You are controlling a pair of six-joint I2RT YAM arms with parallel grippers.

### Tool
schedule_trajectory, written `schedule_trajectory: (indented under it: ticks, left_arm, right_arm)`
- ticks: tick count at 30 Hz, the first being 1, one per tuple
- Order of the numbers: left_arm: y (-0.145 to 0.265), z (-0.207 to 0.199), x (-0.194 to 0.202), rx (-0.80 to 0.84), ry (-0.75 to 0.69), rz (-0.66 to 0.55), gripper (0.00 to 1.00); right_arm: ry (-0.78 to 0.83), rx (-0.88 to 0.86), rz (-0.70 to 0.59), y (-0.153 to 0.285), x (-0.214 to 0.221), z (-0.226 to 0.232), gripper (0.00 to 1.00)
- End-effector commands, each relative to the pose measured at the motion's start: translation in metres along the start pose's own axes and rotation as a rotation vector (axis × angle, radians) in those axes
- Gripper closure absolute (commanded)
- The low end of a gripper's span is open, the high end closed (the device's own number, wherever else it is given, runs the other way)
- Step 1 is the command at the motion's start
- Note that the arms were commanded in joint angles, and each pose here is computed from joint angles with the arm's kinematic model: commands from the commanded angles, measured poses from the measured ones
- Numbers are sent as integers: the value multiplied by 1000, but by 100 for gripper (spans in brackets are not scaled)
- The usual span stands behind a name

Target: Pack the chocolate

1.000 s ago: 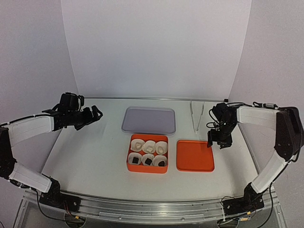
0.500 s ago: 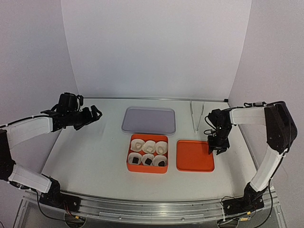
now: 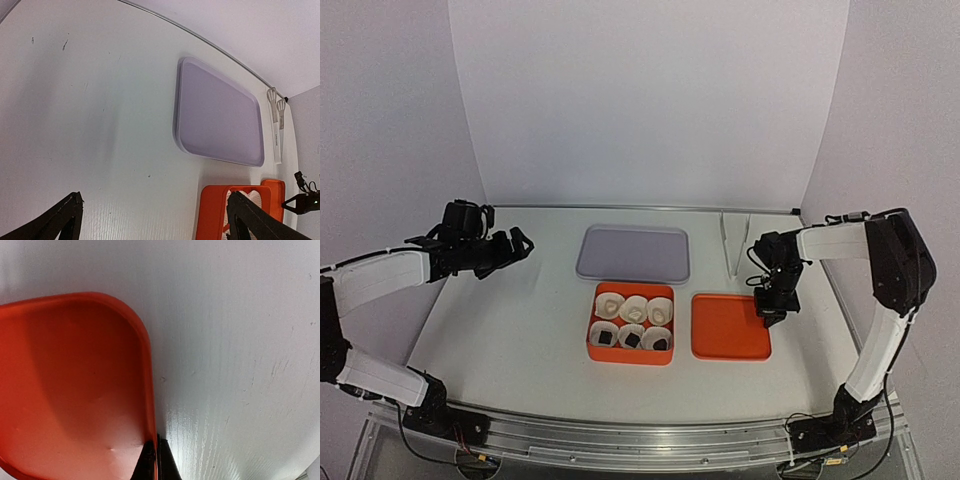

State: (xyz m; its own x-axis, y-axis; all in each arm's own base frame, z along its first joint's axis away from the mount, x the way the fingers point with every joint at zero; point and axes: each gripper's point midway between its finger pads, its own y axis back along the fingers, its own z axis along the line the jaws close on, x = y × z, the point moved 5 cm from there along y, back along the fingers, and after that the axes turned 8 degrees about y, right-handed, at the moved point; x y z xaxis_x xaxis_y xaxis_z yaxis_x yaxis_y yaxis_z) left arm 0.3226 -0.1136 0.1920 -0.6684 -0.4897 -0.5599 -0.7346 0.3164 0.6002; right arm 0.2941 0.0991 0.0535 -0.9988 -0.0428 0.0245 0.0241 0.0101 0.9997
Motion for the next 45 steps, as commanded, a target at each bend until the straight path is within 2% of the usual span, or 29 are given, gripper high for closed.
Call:
schedule_trajectory:
  ticks: [1,8,15,22,26,34,45]
  left_arm:
    - [6,-2,-3,9,-7,-29,0]
    - [9,-6,-7,20,-11,-35,0]
    - [16,-27,-14,127,-20,-31,0]
    - [20,-62,-18,346,-21,15,0]
    - [26,-96,-17,561,-54,68,0]
    - [24,-187,30,870,-199,274,0]
    - [-11,-252,87,956,-260,470,0]
  right_arm:
    - [-5,41,37,-13,3,-5,100]
    - [-24,52,-57,16,4,-11,100]
    - [-52,-11,-250,74,16,-14,100]
    - [-48,-90,-473,137,29,-16,100]
    - [-28,-165,-561,167,32,-11,100]
    - [23,-381,-606,207,21,18,100]
    - [179,-483,-633,223,-5,73,100]
